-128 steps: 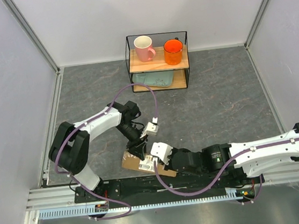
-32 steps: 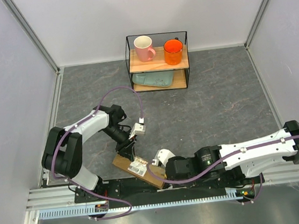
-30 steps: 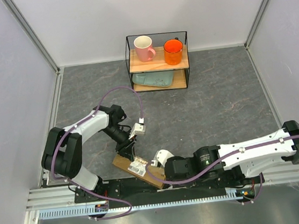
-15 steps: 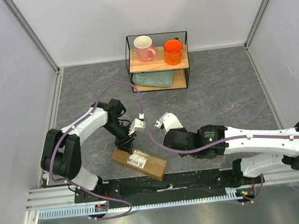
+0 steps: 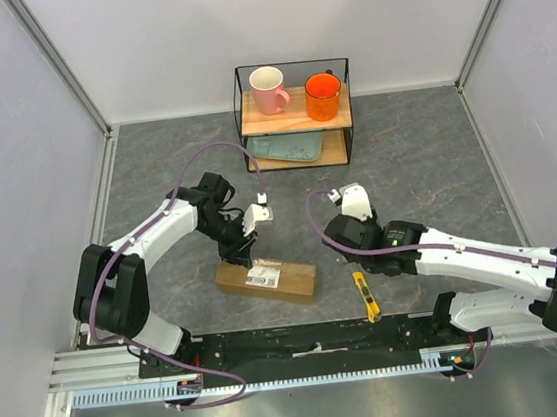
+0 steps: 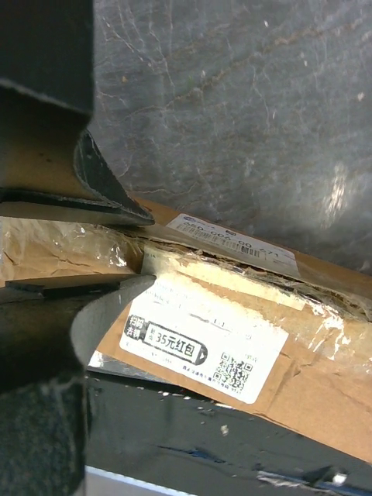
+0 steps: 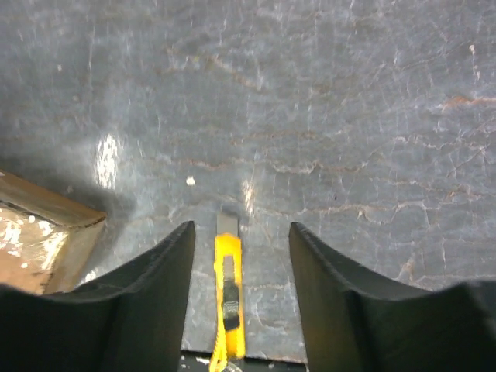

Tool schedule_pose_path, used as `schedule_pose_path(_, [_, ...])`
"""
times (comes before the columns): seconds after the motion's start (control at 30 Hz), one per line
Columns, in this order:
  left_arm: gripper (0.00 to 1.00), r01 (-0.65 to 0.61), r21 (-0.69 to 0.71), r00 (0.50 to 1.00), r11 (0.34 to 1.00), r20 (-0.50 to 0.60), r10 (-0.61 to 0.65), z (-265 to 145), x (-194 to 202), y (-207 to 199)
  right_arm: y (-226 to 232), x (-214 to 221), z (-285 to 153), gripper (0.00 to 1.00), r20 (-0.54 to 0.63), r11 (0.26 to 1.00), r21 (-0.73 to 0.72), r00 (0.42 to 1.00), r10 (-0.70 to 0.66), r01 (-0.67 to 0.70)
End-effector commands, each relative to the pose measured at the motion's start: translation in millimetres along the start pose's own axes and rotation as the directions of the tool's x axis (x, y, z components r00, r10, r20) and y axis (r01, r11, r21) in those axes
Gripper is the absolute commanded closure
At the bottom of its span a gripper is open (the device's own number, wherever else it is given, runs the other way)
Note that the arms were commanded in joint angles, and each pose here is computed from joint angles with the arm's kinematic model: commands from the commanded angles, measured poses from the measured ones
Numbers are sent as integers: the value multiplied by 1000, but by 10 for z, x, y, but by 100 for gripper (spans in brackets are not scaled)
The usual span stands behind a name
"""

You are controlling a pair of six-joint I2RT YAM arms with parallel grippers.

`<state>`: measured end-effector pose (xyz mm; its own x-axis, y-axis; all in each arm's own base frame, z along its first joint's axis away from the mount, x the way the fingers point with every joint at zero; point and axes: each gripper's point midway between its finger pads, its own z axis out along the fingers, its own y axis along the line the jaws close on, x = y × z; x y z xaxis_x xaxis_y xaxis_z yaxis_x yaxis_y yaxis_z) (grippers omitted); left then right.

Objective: Unpack the express box
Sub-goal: Place the knife at the center of the board.

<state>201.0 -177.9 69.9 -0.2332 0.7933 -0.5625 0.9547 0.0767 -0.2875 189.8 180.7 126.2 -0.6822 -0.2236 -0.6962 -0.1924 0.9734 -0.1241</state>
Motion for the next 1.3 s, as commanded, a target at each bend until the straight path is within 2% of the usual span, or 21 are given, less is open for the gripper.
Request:
schedule_pose_path(0.0, [71,18,-265,1000,964,4,-17,-47,-51,614,155,-357,13,39,105,991,-100,989,100,-89])
schedule_pose_path(0.07, [74,31,-297,999,955,31,-23,-83,-130,681,279,-430,-37,36,135,982,-186,988,68,-42])
schedule_pose_path(0.17, [75,45,-279,998,959,57,-30,-102,-212,653,666,-514,-141,33,195,914,-404,980,37,46])
schedule_pose_path(0.2, [75,35,-267,998,963,61,-19,-106,-231,631,860,-503,-200,32,202,863,-501,979,38,70])
schedule_pose_path(0.33, [74,13,-209,996,978,88,5,-144,-325,485,1161,-369,-221,29,192,772,-619,981,-31,146])
schedule_pose_path(0.4, [74,11,-205,997,979,83,6,-160,-324,465,1208,-276,-90,29,154,783,-606,986,-57,140])
schedule_pose_path(0.57, [74,13,-212,998,977,65,1,-194,-265,411,917,-170,151,29,65,902,-420,995,-81,101])
schedule_pose_path(0.7, [74,11,-246,1000,969,13,-8,-177,-88,463,638,-111,-15,48,16,932,-362,999,30,-22])
schedule_pose_path(0.73, [74,15,-244,1000,970,9,-14,-171,-59,467,581,-133,-93,49,23,928,-368,997,68,-55])
schedule_pose_path(0.8, [74,21,-239,1000,971,21,-17,-163,-70,474,560,-27,-105,48,-6,923,-377,996,84,-80])
schedule_pose_path(0.83, [74,20,-244,999,970,33,-12,-176,-105,490,575,-16,-114,41,-10,917,-388,995,97,-93])
schedule_pose_path(0.9, [74,24,-245,998,969,65,-8,-205,-190,474,685,-66,-137,35,5,891,-441,992,123,-108])
schedule_pose_path(1.0, [74,18,-247,994,969,112,10,-299,-352,438,804,-243,-152,31,52,863,-485,981,188,-140])
schedule_pose_path(1.13, [74,-7,-253,985,967,167,51,-413,-510,326,865,-247,113,31,50,905,-407,986,159,-126])
schedule_pose_path(1.27, [75,-7,-234,982,972,181,51,-398,-522,240,1032,-341,267,37,80,888,-433,975,207,-153])
